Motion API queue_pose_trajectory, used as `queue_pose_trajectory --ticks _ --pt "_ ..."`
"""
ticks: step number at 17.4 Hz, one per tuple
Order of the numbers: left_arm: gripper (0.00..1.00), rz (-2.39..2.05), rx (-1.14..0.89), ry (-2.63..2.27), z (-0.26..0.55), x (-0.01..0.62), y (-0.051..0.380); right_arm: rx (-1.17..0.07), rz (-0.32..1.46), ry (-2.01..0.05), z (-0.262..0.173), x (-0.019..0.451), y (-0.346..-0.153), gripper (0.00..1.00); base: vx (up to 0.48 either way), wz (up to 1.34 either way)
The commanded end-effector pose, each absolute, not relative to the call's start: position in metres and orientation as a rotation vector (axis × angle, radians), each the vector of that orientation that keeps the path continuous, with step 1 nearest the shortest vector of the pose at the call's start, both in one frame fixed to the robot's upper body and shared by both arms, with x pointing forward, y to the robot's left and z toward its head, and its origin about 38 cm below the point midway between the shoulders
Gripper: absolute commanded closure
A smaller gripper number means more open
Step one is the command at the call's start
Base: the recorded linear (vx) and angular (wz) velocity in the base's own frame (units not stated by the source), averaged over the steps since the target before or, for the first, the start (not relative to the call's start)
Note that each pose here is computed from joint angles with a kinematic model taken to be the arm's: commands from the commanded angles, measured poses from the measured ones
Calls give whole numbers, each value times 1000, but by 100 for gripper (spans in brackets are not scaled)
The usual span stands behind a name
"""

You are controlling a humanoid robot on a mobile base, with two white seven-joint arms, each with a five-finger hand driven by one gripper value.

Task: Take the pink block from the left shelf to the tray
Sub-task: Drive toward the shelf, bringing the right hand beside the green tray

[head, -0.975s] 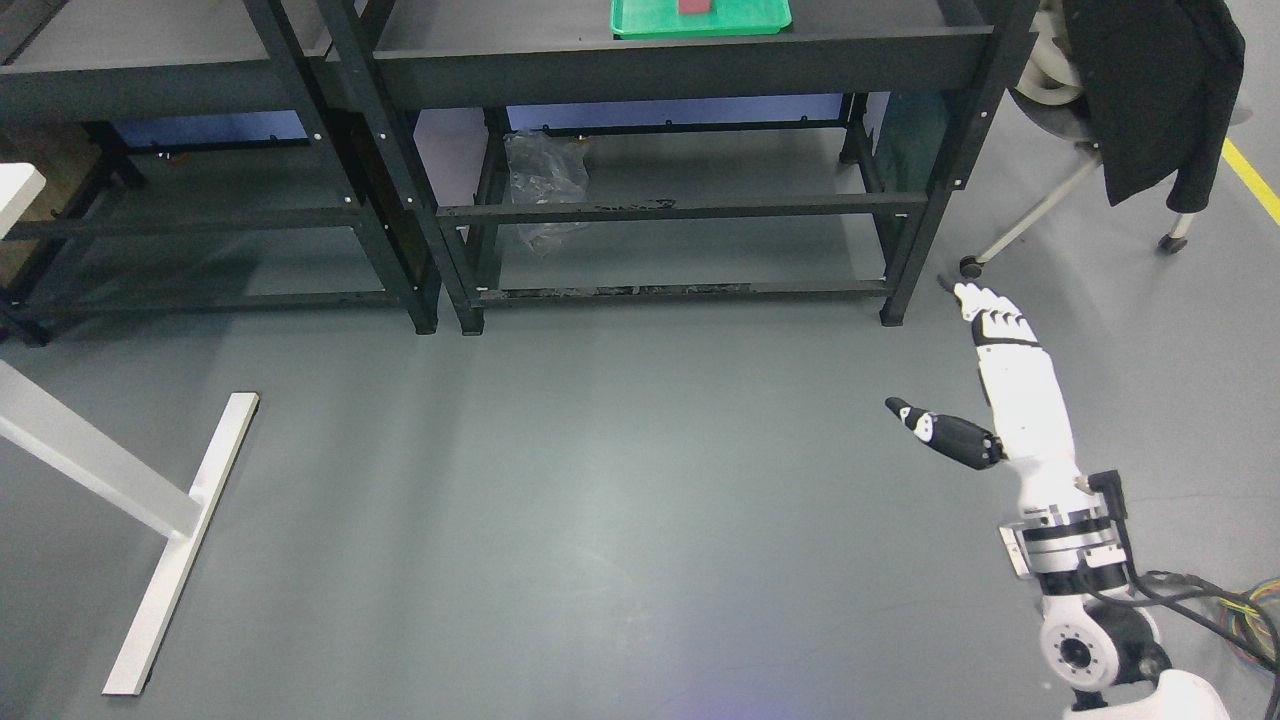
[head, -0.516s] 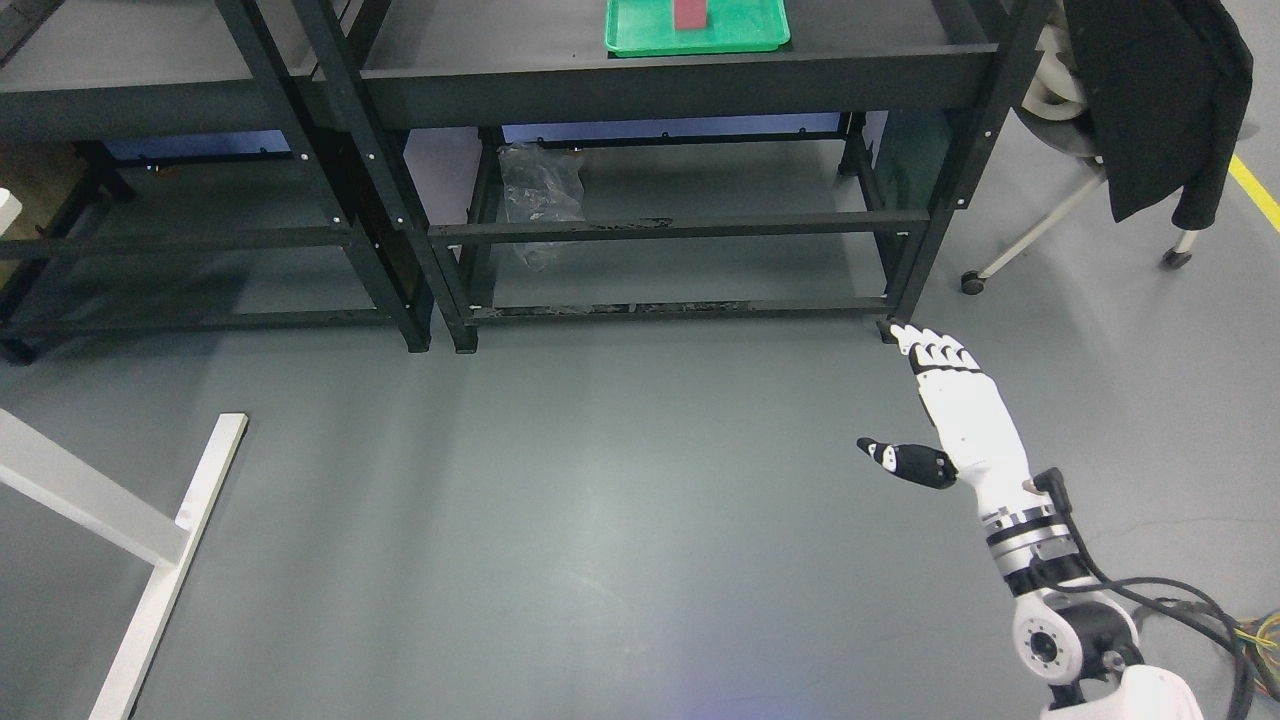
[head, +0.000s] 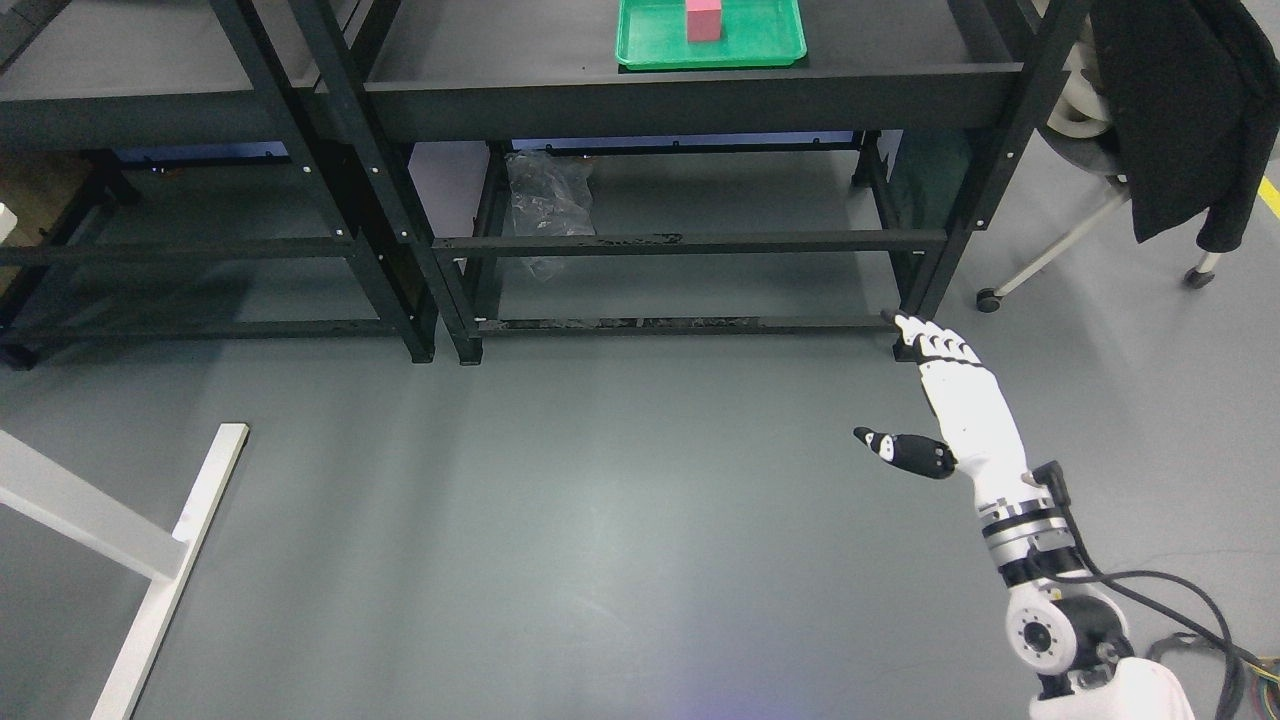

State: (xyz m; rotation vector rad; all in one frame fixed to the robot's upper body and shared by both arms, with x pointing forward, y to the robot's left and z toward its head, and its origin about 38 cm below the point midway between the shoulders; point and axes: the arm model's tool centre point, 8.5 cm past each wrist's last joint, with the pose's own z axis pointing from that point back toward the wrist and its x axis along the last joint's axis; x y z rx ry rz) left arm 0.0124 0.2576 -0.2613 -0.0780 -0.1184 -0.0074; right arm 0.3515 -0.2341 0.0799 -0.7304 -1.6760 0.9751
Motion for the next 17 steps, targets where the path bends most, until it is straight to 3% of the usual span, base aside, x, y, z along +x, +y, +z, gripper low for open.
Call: queue_pose_trajectory --ticks 1,17 --pt "0 -8 -63 -115 -261 5 268 -727 924 -1691 82 354 -234 1 60 6" --pt "0 -8 -63 -115 -261 5 268 -825 602 -1859 107 356 -243 0 106 70"
